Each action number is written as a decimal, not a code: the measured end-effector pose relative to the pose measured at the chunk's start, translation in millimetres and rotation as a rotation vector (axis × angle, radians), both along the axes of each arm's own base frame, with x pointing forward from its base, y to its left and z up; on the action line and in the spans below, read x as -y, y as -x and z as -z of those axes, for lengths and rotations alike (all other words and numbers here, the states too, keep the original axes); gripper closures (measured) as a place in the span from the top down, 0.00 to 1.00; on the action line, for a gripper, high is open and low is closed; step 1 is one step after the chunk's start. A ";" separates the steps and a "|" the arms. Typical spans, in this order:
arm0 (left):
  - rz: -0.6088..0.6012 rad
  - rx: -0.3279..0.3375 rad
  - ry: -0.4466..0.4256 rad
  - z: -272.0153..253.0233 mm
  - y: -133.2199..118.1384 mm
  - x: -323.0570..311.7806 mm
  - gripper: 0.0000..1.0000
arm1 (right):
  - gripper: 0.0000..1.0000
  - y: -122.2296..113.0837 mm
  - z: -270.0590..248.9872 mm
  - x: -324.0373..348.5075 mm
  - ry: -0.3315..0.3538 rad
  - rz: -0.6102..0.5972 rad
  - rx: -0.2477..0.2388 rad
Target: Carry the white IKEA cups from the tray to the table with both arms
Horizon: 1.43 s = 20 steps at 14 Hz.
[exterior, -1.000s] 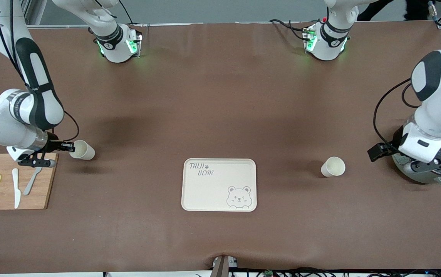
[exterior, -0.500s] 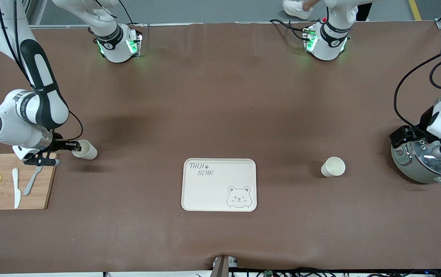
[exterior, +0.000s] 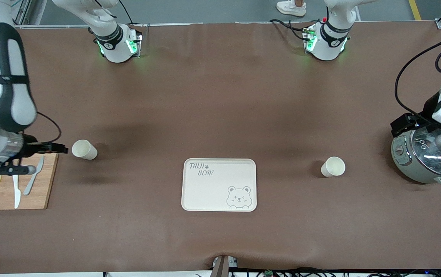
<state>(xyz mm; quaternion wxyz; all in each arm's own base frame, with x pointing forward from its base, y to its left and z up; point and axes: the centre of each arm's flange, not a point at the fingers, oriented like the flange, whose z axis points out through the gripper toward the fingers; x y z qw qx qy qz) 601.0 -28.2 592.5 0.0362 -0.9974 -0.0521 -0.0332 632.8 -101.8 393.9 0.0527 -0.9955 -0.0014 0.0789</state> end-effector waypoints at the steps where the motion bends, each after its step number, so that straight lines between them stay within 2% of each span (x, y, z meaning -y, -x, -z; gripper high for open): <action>1: 0.003 0.000 -0.001 -8.6 3.4 0.7 1.00 | 1.00 -7.3 -31.2 -1.0 0.003 -0.010 0.015; 4: 0.008 0.004 -0.006 -32.4 17.2 5.4 1.00 | 1.00 -17.4 -92.9 6.7 0.048 -0.002 0.069; 6: 0.029 0.003 0.011 -45.9 28.2 12.1 1.00 | 1.00 -19.1 -122.6 15.2 0.065 0.089 0.104; 7: 0.049 0.003 0.013 -53.4 34.6 14.4 1.00 | 1.00 -14.5 -138.7 14.2 0.066 0.130 0.098; 9: 0.091 -0.005 0.003 -68.0 49.7 17.3 1.00 | 1.00 9.5 -180.0 -0.6 0.047 0.140 0.057; 12: 0.108 -0.001 0.034 -81.9 68.3 7.3 1.00 | 1.00 38.5 -230.9 -23.1 0.041 0.126 0.079; 14: 0.097 -0.002 0.047 -85.8 77.2 -2.3 1.00 | 1.00 41.6 -232.7 -20.4 0.043 0.131 0.077; 18: 0.087 -0.015 0.048 -84.0 82.3 -4.9 1.00 | 1.00 56.3 -221.4 -18.7 0.030 0.132 -0.001; 20: 0.082 -0.029 0.048 -82.4 83.6 -7.0 1.00 | 1.00 73.6 -223.2 -18.2 0.018 0.134 0.005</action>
